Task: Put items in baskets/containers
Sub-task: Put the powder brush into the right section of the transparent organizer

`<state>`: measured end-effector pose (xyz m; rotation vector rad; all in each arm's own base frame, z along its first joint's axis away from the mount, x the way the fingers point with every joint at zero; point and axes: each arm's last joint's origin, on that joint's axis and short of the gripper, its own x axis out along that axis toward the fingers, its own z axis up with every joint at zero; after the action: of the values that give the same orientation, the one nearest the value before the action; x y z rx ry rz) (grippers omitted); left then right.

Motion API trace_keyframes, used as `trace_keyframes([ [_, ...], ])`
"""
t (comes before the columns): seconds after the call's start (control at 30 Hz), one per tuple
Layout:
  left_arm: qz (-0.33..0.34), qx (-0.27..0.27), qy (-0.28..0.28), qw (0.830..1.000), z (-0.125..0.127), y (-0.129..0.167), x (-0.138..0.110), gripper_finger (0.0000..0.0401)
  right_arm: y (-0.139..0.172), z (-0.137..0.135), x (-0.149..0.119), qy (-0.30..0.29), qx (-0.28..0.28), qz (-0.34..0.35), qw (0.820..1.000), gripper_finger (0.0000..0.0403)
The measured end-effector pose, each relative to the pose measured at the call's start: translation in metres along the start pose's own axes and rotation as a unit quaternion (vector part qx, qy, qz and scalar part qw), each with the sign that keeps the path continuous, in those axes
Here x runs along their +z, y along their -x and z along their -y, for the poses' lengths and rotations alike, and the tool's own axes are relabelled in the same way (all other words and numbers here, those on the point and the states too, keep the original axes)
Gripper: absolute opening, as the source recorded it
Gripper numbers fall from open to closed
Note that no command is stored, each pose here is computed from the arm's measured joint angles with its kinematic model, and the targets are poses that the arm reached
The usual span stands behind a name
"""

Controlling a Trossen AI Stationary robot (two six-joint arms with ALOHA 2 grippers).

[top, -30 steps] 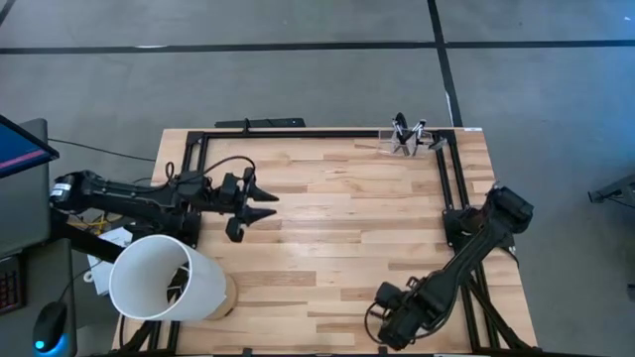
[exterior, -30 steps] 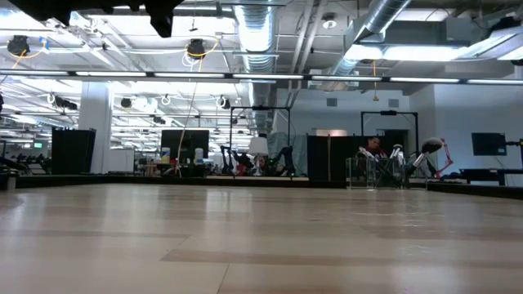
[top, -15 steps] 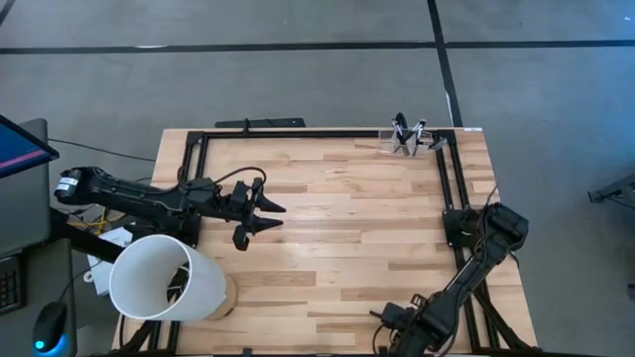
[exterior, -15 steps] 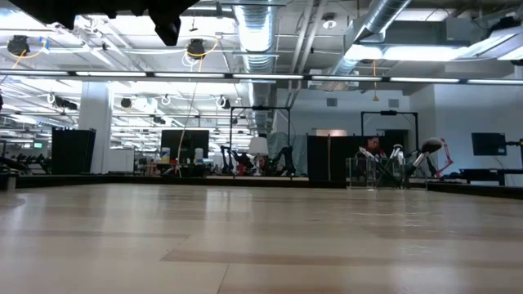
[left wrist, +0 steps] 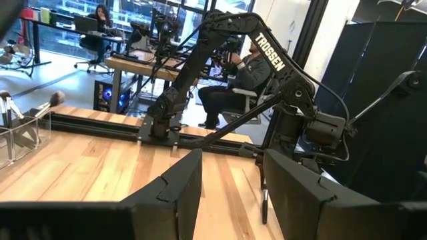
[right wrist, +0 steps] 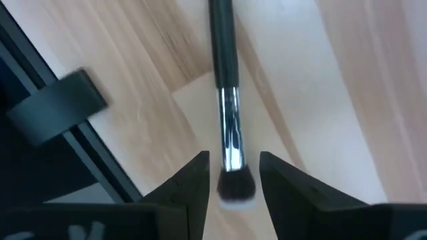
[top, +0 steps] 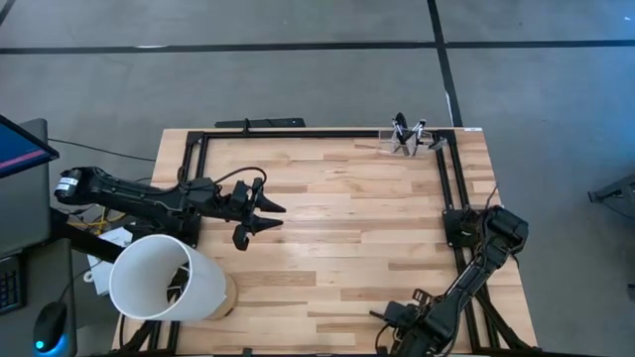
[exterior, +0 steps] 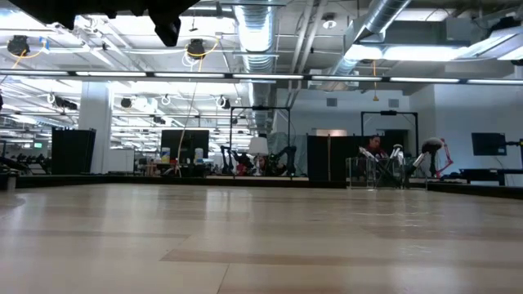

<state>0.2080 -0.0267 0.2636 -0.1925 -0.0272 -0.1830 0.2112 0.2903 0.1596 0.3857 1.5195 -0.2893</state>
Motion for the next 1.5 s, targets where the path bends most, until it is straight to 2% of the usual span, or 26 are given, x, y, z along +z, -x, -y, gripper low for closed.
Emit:
trace_keyframes([
  [0.63, 0.000, 0.004, -0.001, 1.000, 0.000, 0.000, 0.000, 0.0158, -0.005, -0.002, 0.000, 0.029, -0.009, 0.039, 0.999, 0.0128],
  [0.8, 0.000, 0.004, -0.002, 1.000, 0.000, 0.000, 0.000, 0.0158, -0.023, -0.012, -0.001, 0.052, -0.027, 0.022, 0.998, 0.0127],
  [1.03, 0.001, 0.004, -0.001, 1.000, 0.000, 0.000, 0.000, 0.0158, -0.027, -0.026, 0.000, 0.071, -0.072, -0.002, 0.995, 0.0126],
  [1.17, 0.001, 0.004, 0.000, 1.000, 0.000, 0.000, 0.000, 0.0158, -0.024, -0.027, -0.001, 0.072, -0.067, -0.001, 0.995, 0.0106],
  [1.4, 0.001, 0.004, 0.000, 1.000, 0.000, 0.000, 0.000, 0.0158, -0.021, -0.023, -0.004, 0.076, -0.082, -0.008, 0.994, 0.0037],
  [1.5, 0.001, 0.004, 0.000, 1.000, 0.000, 0.000, 0.000, 0.0158, -0.021, -0.020, -0.003, 0.087, -0.099, -0.011, 0.991, 0.0032],
])
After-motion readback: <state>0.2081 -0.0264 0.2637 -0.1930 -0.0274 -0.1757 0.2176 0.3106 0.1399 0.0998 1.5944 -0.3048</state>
